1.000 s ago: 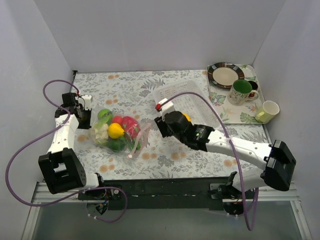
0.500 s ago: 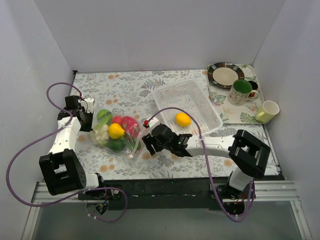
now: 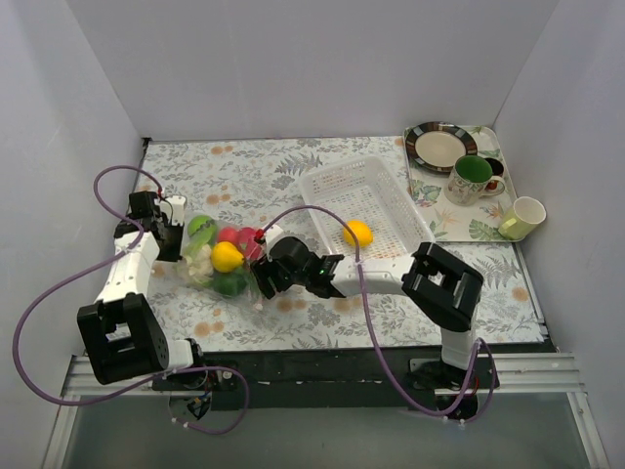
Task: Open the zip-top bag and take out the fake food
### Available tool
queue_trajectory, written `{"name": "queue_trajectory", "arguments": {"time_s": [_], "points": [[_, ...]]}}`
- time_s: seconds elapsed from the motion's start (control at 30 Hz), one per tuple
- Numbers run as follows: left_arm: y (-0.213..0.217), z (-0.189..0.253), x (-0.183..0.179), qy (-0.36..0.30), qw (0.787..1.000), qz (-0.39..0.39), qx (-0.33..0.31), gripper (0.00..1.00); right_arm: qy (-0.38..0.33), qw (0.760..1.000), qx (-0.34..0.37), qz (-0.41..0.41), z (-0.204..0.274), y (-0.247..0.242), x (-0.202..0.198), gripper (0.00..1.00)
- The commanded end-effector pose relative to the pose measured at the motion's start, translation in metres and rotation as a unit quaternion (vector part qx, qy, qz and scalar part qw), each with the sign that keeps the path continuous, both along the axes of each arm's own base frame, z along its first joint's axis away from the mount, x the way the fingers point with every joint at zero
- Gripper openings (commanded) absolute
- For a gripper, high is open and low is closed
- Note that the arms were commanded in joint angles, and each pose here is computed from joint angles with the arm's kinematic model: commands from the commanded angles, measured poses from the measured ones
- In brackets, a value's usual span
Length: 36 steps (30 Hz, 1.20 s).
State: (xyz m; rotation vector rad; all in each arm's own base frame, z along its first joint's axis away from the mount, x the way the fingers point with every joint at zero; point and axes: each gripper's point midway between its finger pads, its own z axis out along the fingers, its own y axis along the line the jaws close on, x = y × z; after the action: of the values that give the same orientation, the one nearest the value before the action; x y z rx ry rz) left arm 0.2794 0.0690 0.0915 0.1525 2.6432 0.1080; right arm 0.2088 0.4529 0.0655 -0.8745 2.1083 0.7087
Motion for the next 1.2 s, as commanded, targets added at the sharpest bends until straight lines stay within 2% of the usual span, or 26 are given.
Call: {"name": "queue_trajectory", "arguments": {"time_s": [0.0,0.03,0.13,0.17,0.2,0.23,0.27,0.43,0.47,0.67,0.83,0.93,1.07,1.17], "points": [[-0.002,0.01,-0.003,-0.015,1.0,-0.007,0.006,0.0,-0.004,1.0,0.016,-0.004,0.001,0.019,0.007,0.76],[-0.002,0.01,-0.004,-0.014,1.0,-0.007,0.006,0.0,-0.004,1.0,0.015,-0.005,-0.002,0.02,0.007,0.74],[-0.001,0.011,-0.006,-0.012,1.0,-0.009,0.009,0.0,0.0,1.0,0.004,-0.007,-0.013,0.017,0.007,0.52],[0.0,0.011,-0.006,-0.012,1.0,-0.01,0.013,0.0,-0.001,1.0,0.003,-0.007,-0.013,0.016,0.007,0.31],[0.0,0.012,-0.006,-0.013,1.0,-0.009,0.015,0.0,-0.003,1.0,0.009,-0.006,-0.011,0.015,0.006,0.15],[0.003,0.012,-0.007,-0.012,1.0,-0.007,0.022,0.0,-0.005,1.0,0.009,-0.004,-0.01,0.013,0.005,0.04],[0.005,0.012,-0.006,-0.013,1.0,-0.006,0.027,0.0,-0.009,1.0,0.012,-0.003,-0.004,0.008,0.003,0.01],[0.014,0.012,-0.003,-0.019,0.999,-0.003,0.051,0.0,-0.03,0.999,0.019,0.001,0.029,-0.018,-0.005,0.01],[0.016,0.01,-0.003,-0.017,0.998,-0.002,0.055,0.0,-0.039,0.999,0.035,-0.001,0.05,-0.023,-0.007,0.01],[0.019,0.003,0.003,-0.017,0.998,0.007,0.056,0.0,-0.027,0.999,0.035,0.009,0.077,-0.054,-0.026,0.01],[0.013,0.011,0.008,-0.026,0.999,0.014,0.035,0.0,0.013,0.999,0.025,0.024,0.069,-0.062,-0.043,0.01],[0.006,0.013,0.008,-0.03,0.999,0.006,0.021,0.0,0.056,0.998,-0.011,0.026,0.048,-0.073,-0.056,0.01],[0.01,0.013,0.007,-0.039,0.999,-0.001,0.037,0.0,0.092,0.995,-0.035,0.014,0.031,-0.092,-0.069,0.01],[0.025,0.011,0.006,-0.037,0.996,0.002,0.078,0.0,0.096,0.995,-0.002,0.026,0.04,-0.098,-0.079,0.01]]}}
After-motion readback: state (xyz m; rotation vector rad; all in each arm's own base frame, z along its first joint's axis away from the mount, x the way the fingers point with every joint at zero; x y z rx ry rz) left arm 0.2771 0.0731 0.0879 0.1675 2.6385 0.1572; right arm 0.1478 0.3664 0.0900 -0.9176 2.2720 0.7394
